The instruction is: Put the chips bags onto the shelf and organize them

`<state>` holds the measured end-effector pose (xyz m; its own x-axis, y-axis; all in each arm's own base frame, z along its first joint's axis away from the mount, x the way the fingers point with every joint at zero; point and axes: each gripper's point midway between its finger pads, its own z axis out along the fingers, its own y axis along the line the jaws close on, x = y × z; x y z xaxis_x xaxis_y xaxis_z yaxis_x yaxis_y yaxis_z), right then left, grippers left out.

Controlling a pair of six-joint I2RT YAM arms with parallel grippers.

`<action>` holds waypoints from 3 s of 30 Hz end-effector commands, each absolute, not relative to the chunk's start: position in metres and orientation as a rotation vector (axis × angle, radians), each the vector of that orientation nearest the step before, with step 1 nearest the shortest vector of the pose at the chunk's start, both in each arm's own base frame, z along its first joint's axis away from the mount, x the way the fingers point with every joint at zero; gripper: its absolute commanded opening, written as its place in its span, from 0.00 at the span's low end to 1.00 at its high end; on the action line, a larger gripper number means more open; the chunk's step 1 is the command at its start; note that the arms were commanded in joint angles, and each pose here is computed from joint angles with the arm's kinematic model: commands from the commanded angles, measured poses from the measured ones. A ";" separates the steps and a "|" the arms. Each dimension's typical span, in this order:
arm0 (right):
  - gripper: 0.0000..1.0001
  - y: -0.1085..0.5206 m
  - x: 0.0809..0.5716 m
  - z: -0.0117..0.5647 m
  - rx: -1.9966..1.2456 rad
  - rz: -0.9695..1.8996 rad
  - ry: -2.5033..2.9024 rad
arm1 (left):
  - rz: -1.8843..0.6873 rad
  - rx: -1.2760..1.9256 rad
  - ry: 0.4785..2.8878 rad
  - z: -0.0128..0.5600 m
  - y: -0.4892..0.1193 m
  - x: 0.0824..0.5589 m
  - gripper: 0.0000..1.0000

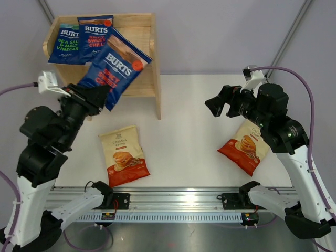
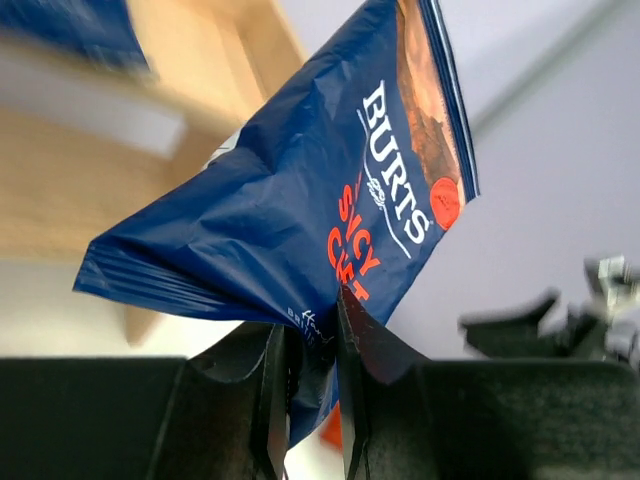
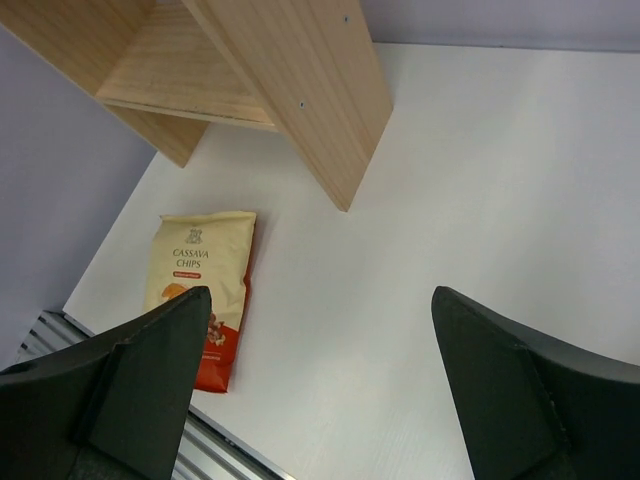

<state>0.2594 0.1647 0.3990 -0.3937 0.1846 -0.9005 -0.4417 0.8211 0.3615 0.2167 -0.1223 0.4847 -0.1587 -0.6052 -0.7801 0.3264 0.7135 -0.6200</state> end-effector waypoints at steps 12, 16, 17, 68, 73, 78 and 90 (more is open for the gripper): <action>1.00 0.151 0.250 0.397 -0.140 0.656 1.815 | -0.256 -0.703 1.341 0.587 0.000 0.292 0.00; 0.99 0.156 0.242 0.392 -0.147 0.706 1.824 | -0.258 -0.784 1.311 0.582 0.015 0.330 0.00; 1.00 0.158 0.240 0.391 -0.158 0.719 1.824 | -0.264 -0.794 1.285 0.587 0.019 0.335 0.00; 0.99 0.156 0.235 0.382 -0.121 0.737 1.840 | -0.744 -0.786 1.469 0.545 -0.043 0.437 0.00; 0.99 0.155 0.234 0.381 -0.114 0.739 1.837 | -0.776 -0.829 1.488 0.541 -0.056 0.431 0.00; 0.99 0.154 0.232 0.380 -0.112 0.739 1.844 | -0.773 -0.930 1.465 0.536 -0.064 0.427 0.00; 0.99 0.146 0.215 0.388 -0.132 0.727 1.823 | -0.729 -1.057 1.459 0.511 -0.094 0.438 0.07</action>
<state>0.2234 0.1477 0.3693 -0.4209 0.2522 -0.8713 -0.3953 0.8135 0.4265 0.4374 -0.0993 0.4915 -0.0604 -0.8924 -0.4472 -0.2263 0.4486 -0.8646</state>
